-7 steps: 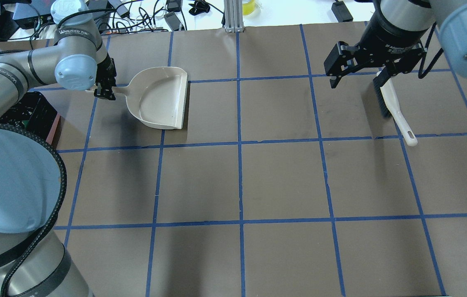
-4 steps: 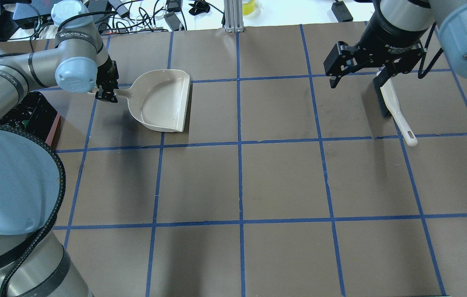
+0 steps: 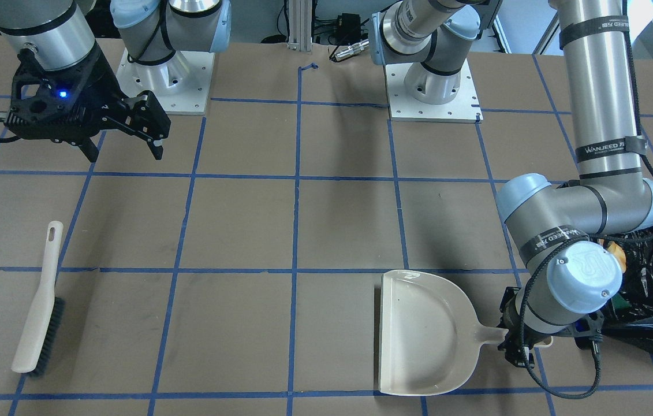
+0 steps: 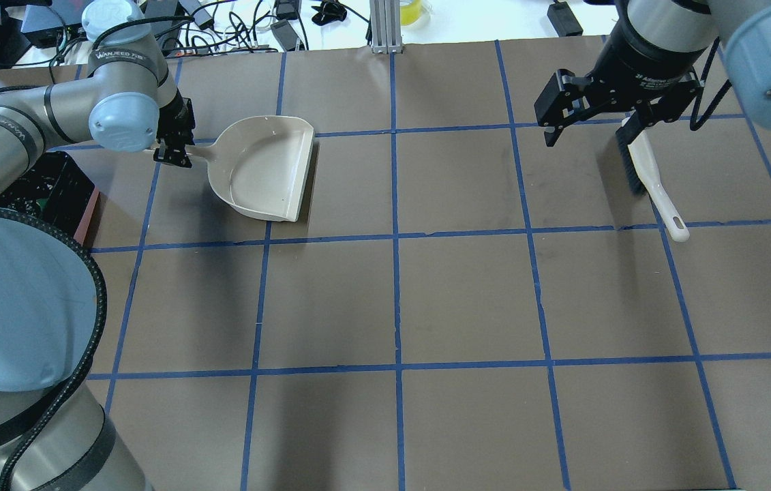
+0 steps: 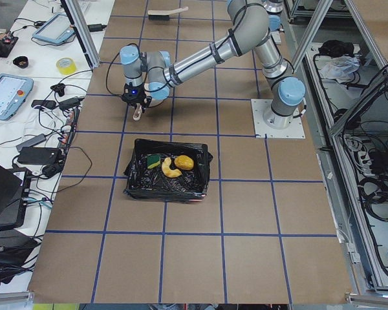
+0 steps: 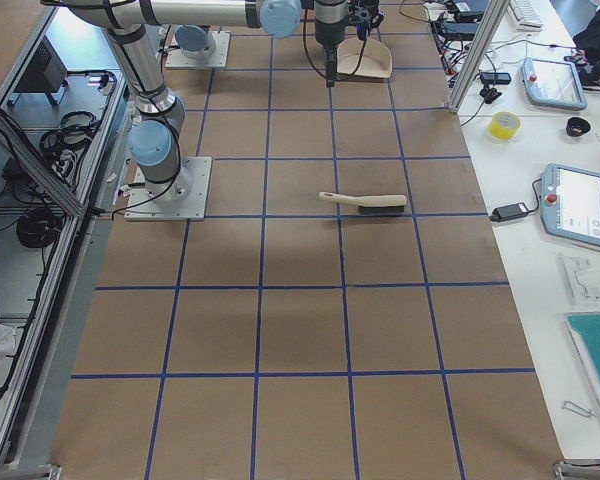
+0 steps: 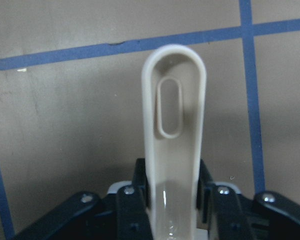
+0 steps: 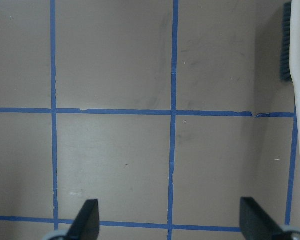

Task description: Sweep and dump trash into bin

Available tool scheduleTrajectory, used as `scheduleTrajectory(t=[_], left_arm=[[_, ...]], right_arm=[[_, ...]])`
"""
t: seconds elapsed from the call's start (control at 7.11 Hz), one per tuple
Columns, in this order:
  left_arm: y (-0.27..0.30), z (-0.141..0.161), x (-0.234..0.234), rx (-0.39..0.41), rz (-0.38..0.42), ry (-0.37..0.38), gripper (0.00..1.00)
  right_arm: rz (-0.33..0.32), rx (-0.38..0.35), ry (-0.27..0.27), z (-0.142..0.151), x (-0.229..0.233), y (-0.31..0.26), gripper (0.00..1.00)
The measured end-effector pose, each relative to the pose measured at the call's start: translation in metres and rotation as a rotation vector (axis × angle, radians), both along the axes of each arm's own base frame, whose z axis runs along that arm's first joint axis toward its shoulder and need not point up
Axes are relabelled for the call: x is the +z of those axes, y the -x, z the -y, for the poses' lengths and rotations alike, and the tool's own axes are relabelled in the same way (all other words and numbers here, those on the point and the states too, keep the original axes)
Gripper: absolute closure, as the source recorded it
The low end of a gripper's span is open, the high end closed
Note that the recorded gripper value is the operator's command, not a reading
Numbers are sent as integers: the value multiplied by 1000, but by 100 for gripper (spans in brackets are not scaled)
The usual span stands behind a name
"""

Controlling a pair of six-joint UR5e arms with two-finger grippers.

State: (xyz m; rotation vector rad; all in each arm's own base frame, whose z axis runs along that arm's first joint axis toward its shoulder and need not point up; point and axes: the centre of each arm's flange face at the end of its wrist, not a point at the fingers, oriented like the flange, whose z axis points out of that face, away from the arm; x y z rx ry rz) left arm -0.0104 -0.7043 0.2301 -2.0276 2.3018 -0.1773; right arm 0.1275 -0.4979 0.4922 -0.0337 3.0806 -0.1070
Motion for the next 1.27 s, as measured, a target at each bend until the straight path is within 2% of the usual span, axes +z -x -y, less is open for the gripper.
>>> scheduleTrajectory(t=[0.7, 0.84, 0.98, 1.27], left_arm=[[-2, 2, 12, 4, 4, 22, 49], [-1, 2, 27, -22, 6, 39, 37], [0, 0, 51, -98, 15, 61, 23], [6, -15, 118, -366, 66, 94, 10]], right_arm=[[0, 3, -2, 0, -1, 0, 0], [0, 3, -3, 0, -1, 0, 0], [0, 4, -3, 0, -1, 0, 0], [0, 4, -3, 0, -1, 0, 0]])
